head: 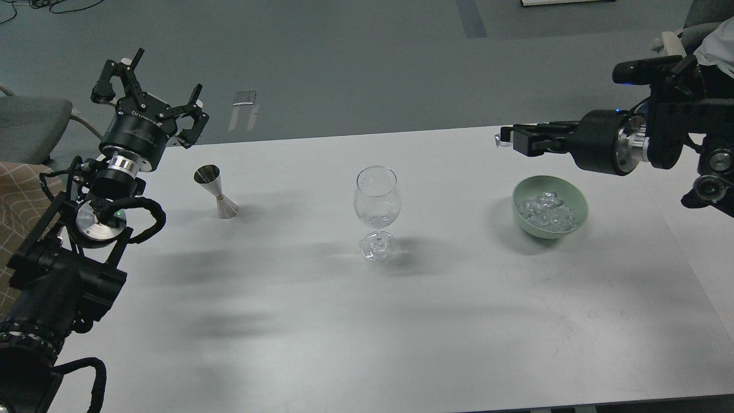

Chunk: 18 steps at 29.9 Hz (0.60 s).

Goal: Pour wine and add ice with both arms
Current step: 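Lift the right gripper from the bowl and carry it toward the glass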

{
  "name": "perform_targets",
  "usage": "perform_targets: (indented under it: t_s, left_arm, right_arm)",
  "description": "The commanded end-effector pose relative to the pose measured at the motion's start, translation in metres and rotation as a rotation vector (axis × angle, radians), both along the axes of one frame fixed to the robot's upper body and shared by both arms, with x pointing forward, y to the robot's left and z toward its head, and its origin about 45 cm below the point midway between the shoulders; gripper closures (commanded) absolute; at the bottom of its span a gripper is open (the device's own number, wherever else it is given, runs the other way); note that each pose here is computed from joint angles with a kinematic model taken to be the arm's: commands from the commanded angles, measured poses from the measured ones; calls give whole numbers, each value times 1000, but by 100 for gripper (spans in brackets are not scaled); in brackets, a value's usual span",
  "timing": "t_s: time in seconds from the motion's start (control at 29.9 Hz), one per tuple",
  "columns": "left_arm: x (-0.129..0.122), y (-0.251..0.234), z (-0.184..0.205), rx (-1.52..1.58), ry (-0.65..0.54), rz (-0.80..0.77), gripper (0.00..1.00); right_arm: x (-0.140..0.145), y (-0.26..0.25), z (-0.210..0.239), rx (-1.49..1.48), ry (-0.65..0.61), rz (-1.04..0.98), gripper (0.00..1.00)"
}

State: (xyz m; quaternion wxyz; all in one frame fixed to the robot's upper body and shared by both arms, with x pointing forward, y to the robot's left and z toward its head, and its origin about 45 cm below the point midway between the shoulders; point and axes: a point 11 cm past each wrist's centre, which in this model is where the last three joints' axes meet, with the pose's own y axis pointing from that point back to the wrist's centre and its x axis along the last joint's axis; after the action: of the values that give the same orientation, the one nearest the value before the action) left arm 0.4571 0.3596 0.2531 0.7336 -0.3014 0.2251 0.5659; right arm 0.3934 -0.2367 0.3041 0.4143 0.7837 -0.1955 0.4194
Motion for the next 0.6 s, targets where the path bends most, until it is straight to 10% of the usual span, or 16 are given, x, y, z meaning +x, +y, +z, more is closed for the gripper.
perform_targets:
  t_s: [0.0,0.57]
  left_arm:
    - [-1,6,2,8,-3,9,2]
    - [-3,19,5,30,-3,28,2]
  right_arm:
    - [-4,21,7,12,-16,43,75]
    - [-25,82,27,84,-54,206,75]
